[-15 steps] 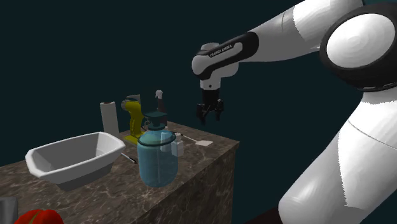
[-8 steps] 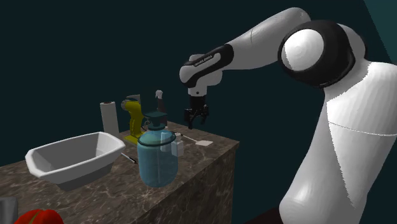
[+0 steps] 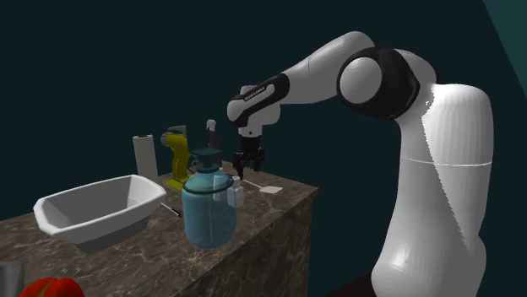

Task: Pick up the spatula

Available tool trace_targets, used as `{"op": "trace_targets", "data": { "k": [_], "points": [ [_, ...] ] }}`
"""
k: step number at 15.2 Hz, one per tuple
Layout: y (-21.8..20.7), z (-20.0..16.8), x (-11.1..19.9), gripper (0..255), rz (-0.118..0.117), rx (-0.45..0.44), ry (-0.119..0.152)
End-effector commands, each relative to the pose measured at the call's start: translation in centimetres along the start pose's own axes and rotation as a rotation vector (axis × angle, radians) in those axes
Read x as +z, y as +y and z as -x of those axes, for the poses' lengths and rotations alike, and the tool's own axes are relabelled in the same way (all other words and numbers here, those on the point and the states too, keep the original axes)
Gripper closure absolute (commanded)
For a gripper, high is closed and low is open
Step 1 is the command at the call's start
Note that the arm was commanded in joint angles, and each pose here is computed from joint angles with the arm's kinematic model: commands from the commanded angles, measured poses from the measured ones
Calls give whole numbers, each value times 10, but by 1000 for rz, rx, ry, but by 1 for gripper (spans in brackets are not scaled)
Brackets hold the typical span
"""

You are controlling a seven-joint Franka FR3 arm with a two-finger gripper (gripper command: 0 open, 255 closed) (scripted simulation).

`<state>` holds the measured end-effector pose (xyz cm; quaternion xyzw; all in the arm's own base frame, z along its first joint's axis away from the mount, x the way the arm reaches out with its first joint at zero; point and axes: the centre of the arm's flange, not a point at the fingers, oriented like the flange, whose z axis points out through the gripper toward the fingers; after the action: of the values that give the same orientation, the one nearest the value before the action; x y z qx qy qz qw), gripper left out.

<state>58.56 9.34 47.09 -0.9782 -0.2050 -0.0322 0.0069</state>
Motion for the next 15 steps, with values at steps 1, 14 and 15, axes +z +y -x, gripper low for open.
{"op": "trace_targets", "data": {
  "k": [1, 14, 15],
  "points": [
    [0, 1, 9, 0, 0, -1, 1],
    [0, 2, 23, 255, 0, -1, 1],
    [0, 1, 23, 255, 0, -1, 1]
  ]
}}
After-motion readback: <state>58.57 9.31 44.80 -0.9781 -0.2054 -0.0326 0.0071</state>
